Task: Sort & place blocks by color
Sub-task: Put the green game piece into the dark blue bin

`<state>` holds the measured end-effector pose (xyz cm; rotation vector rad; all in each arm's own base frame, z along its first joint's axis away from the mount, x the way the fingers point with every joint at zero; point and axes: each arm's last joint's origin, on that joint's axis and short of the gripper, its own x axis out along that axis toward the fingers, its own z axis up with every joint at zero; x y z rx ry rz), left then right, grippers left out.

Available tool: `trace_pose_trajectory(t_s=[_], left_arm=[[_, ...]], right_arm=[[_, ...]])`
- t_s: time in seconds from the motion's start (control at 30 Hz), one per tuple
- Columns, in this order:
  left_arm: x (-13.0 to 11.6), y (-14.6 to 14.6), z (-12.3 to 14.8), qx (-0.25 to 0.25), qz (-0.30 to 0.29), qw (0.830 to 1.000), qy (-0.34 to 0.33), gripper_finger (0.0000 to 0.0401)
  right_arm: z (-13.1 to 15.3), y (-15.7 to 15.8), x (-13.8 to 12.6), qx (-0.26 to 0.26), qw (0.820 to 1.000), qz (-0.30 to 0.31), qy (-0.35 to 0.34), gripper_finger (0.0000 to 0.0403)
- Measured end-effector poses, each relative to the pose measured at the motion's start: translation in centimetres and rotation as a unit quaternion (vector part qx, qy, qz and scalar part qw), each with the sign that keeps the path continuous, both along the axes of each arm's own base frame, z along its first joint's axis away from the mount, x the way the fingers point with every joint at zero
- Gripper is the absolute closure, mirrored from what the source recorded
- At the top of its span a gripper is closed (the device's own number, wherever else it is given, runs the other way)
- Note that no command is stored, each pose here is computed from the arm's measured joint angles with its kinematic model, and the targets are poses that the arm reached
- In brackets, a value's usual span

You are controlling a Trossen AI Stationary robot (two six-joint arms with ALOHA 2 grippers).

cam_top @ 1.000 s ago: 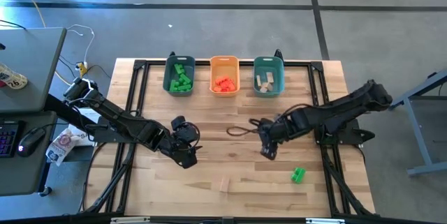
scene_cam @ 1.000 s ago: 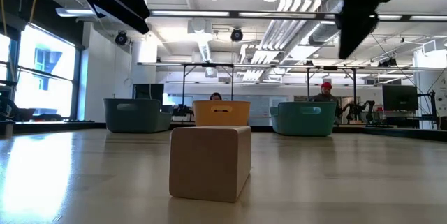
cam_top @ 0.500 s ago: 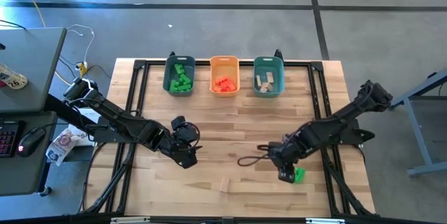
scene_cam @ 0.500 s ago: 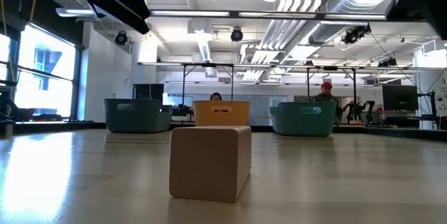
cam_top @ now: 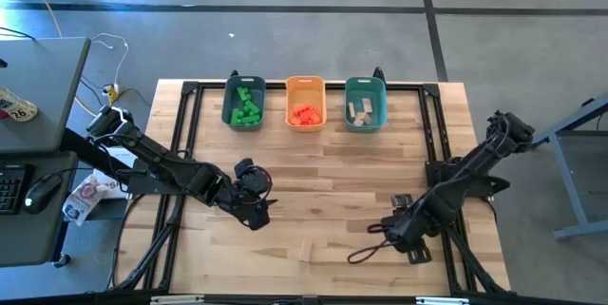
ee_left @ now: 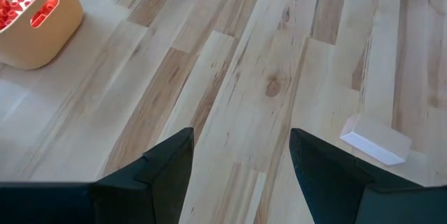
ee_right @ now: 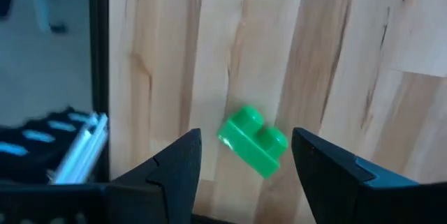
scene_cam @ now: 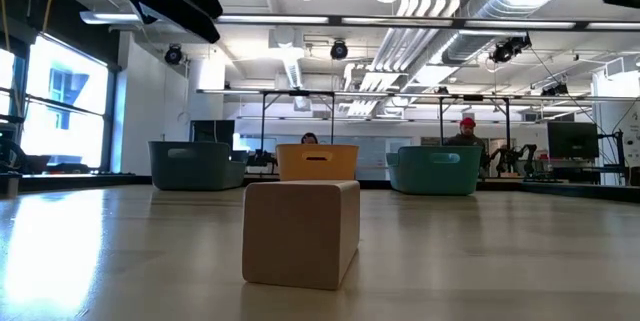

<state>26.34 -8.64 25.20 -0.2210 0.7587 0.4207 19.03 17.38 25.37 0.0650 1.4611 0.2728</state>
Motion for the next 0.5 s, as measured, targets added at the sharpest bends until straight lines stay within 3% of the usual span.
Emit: trace_pose_trajectory(t_s=[0.33,0.5], left_arm=[[0.0,0.0,0.0,-0.001,0.001,1.0,-0.001,0.0178],[0.0,0.0,0.0,-0.001,0.001,1.0,-0.001,0.0178]], right_arm=[[-0.1,1.3,-1.9,-0.048,0.99,0.134,-0.024,0.0194],[-0.2,1.8,-2.4,-0.073,0.981,0.172,-0.046,0.0194]])
